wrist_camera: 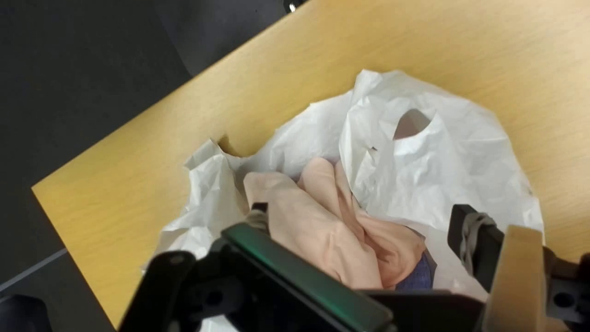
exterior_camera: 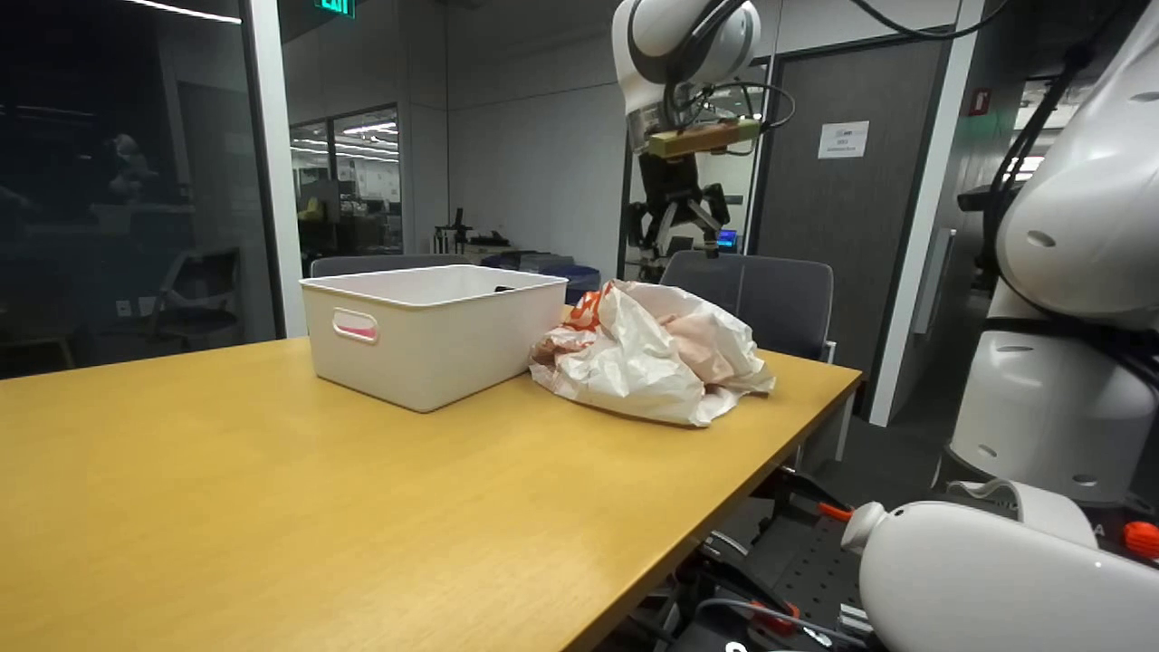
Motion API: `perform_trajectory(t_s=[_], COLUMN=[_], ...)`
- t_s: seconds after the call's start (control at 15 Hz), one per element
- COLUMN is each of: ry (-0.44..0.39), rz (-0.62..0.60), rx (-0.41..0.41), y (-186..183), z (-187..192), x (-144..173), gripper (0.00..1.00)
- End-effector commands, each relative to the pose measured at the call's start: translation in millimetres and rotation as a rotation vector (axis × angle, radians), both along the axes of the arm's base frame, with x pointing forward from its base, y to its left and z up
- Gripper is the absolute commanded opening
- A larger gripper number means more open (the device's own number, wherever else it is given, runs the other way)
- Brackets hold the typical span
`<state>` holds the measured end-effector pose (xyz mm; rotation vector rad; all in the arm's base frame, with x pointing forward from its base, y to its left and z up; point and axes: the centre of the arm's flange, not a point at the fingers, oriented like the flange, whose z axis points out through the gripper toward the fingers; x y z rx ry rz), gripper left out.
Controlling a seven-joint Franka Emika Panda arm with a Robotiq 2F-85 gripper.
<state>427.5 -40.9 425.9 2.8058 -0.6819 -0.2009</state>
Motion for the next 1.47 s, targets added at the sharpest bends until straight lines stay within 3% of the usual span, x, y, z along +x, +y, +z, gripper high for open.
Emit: perform_trajectory(t_s=[0.0, 0.33, 0.4, 1.13, 1.4], ry=[0.006, 0.023, 0.029, 0.042, -0.026], rz=[-0.014, -0.047, -0.041, -0.043, -0.032], rx=[0.048, 0.063, 0.044, 0.041, 0.053], y=[5, 8, 7, 7, 4], z=[48, 73, 59, 54, 42], x=[-34, -57, -48, -48, -28], gripper=[1.0, 1.0, 1.0, 1.0, 1.0])
